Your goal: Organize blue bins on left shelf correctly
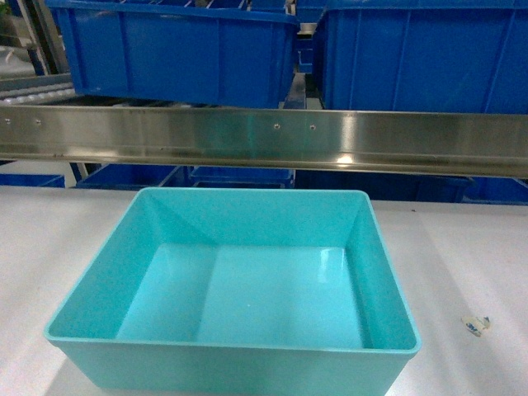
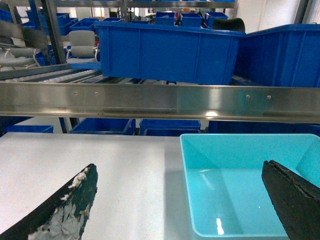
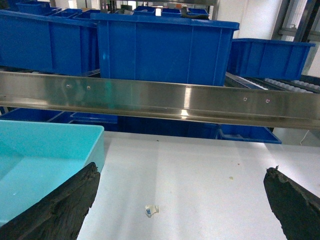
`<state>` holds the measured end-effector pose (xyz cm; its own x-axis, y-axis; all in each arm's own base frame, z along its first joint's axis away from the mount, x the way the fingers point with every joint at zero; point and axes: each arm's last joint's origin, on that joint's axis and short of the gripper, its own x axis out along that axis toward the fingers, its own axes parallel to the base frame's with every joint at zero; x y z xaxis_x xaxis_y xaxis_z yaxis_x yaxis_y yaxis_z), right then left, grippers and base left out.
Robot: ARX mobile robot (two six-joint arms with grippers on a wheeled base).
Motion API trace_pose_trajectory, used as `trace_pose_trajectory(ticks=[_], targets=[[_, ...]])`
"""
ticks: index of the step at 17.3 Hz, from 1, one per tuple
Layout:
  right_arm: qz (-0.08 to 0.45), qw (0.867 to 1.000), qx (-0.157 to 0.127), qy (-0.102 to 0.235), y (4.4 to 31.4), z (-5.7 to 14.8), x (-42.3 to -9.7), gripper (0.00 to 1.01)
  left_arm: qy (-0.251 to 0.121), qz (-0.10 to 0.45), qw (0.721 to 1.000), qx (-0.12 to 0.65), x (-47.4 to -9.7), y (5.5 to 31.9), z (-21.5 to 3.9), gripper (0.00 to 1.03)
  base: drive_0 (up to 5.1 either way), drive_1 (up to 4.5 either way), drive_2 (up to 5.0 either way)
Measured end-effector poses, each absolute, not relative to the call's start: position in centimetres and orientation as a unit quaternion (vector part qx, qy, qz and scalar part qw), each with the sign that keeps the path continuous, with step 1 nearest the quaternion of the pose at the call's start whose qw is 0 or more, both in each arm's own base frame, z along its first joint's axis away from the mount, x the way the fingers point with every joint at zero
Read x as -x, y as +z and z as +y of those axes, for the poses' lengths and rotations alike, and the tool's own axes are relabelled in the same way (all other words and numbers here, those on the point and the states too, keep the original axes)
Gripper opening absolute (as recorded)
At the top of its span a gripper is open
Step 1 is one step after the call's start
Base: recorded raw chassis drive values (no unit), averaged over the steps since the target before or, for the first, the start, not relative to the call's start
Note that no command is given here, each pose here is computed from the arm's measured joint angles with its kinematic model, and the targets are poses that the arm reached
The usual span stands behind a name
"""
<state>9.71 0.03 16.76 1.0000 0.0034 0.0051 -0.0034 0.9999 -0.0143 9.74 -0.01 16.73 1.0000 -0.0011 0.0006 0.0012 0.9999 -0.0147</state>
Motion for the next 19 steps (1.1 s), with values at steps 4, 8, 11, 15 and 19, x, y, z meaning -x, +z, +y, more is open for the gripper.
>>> trace_pose_trajectory(ticks=[4, 8, 11, 15, 19], targets=[[-0.003, 1.000, 0.007, 0.002, 16.8, 0.0, -9.7, 0.98, -0.001, 0.000, 1.000, 0.007, -9.7, 16.7, 0.0, 0.98, 0.0, 0.00, 0.0], [-0.010, 1.000, 0.000, 0.002, 17.6, 0.2, -11.7, 0.98, 0.002, 0.019, 1.000, 0.020, -12.5, 17.2, 0.6, 0.98, 0.0, 0.00, 0.0], [0.020, 0.999, -0.007, 0.037, 18.5, 1.5, -15.2, 0.98, -0.002, 0.064, 0.998, 0.020, -16.6, 17.4, 0.3, 0.98, 0.0, 0.00, 0.0], [0.178, 0.976, -0.005, 0.129, 17.2, 5.7, -21.0, 0.98, 0.020, 0.187, 0.982, 0.014, -22.3, 15.3, -0.2, 0.98, 0.0, 0.00, 0.0], [0.234, 0.955, -0.031, 0.179, 16.8, 7.2, -22.3, 0.98, 0.034, 0.214, 0.976, 0.009, -23.0, 14.5, -0.3, 0.98, 0.0, 0.00, 0.0]])
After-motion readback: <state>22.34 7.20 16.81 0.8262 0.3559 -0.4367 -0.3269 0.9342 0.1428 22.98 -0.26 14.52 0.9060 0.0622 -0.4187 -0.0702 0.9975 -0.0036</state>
